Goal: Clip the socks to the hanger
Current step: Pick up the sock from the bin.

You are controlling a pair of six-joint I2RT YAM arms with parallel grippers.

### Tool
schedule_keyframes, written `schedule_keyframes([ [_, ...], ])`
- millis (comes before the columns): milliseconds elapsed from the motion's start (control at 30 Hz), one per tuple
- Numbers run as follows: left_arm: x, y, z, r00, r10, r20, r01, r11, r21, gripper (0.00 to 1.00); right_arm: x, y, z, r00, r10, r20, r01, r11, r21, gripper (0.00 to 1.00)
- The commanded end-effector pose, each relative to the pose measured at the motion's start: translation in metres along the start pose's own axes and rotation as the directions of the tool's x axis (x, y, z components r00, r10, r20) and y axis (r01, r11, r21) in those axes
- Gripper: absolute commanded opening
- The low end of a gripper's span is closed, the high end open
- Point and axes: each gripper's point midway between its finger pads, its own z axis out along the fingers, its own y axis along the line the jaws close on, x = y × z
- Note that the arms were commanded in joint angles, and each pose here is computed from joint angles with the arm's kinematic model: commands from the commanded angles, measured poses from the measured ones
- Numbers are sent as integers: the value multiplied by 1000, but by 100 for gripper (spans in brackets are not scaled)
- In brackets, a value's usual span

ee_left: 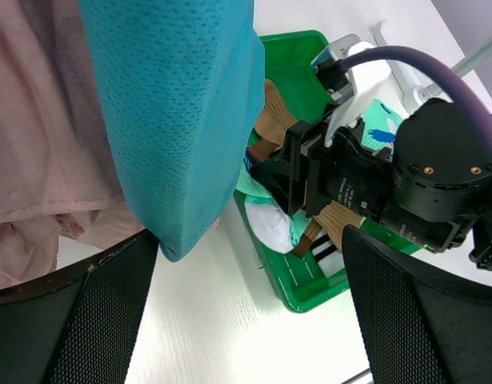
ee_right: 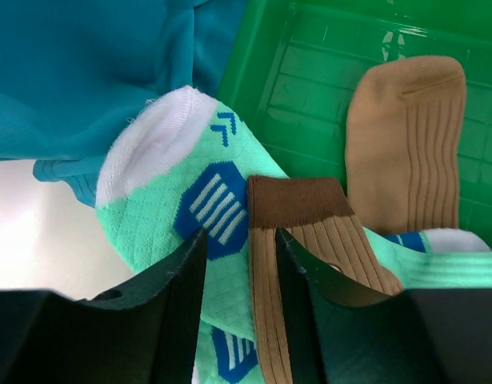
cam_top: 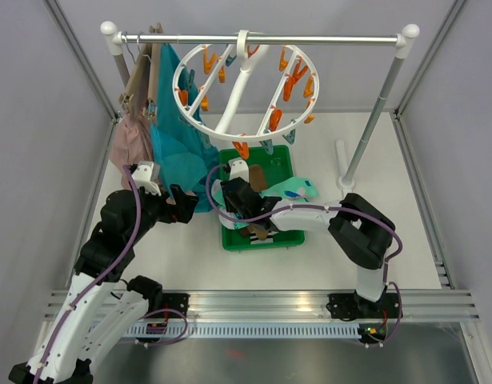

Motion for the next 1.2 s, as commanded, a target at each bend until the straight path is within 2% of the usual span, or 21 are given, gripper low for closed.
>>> schedule_keyframes([
  [0, -6, -5, 0, 1000, 5, 25, -6, 1000, 30, 100, -16, 5, 7, 999, 26, 44, -27, 999, 21, 44],
  [300, -6, -6, 1, 1000, 3, 23, -4, 999, 33, 100, 0, 4, 13, 1000, 27, 13, -27, 999, 20, 33],
  [533, -6, -6, 0, 1000, 3, 24, -4, 999, 35, 100, -7, 1, 6, 999, 42, 29, -42, 999, 19, 5],
  [600, -6, -6, 0, 1000, 2, 23, -2, 999, 37, 100, -11, 0, 2, 998, 49, 43, -50, 999, 17, 1],
  [933, -10, -17, 0, 999, -16, 33, 13, 996, 92, 99, -42, -8, -42, 984, 124, 130, -120, 992, -37, 0],
  [1167, -18, -43, 1, 998, -51, 47, 39, 974, 225, 97, -58, -9, -75, 969, 179, 168, -164, 981, -100, 0],
])
